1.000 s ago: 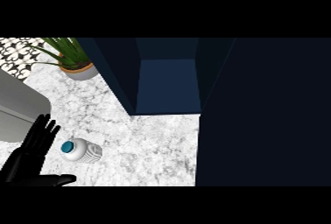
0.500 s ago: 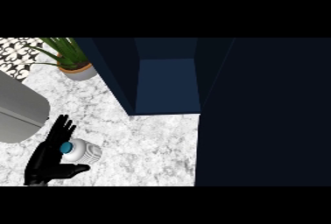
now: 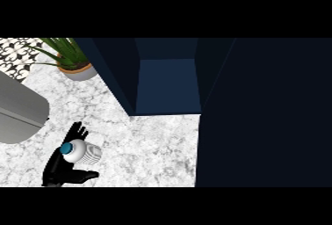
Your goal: Pick up the bottled water, place it into the cabinet and close the cabinet
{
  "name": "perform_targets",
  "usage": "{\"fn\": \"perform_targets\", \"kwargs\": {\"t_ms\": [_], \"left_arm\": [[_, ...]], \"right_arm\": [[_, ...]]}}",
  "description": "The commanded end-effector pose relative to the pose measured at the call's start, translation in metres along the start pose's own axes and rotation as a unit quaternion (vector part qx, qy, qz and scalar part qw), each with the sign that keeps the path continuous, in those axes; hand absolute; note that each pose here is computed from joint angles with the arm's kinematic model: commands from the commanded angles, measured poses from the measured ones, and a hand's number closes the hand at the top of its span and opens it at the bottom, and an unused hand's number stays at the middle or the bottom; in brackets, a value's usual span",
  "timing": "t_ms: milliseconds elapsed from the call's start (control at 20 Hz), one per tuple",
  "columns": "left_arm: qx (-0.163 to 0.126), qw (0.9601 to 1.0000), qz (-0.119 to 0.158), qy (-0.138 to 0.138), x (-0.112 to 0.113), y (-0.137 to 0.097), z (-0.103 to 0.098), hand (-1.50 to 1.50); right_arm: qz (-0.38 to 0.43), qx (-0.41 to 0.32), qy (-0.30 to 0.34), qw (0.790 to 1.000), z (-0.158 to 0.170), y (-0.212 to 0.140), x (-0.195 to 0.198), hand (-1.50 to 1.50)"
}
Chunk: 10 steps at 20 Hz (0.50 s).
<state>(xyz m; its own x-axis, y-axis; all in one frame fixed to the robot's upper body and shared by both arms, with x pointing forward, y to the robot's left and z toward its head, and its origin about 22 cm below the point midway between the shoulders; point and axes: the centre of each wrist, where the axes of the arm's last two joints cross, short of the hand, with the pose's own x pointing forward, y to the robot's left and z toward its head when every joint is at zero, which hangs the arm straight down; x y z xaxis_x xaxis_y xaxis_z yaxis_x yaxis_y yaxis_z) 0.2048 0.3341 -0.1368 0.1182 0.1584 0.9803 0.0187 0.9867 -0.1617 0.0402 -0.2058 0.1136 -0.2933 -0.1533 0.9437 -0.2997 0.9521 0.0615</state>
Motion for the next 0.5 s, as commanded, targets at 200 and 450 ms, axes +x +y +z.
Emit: {"fn": "perform_targets", "kwargs": {"t_ms": [200, 450], "left_arm": [[-0.011, 0.9993, -0.002, -0.034, -0.009, 0.011, -0.011, 1.50], [-0.008, 0.9949, -0.078, -0.062, -0.034, -0.013, -0.003, 1.50]], "right_arm": [[0.031, 0.000, -0.021, 0.999, -0.001, 0.010, 0.038, -1.50], [0.030, -0.005, -0.025, 0.999, -0.001, 0.002, 0.041, -1.50]]}}
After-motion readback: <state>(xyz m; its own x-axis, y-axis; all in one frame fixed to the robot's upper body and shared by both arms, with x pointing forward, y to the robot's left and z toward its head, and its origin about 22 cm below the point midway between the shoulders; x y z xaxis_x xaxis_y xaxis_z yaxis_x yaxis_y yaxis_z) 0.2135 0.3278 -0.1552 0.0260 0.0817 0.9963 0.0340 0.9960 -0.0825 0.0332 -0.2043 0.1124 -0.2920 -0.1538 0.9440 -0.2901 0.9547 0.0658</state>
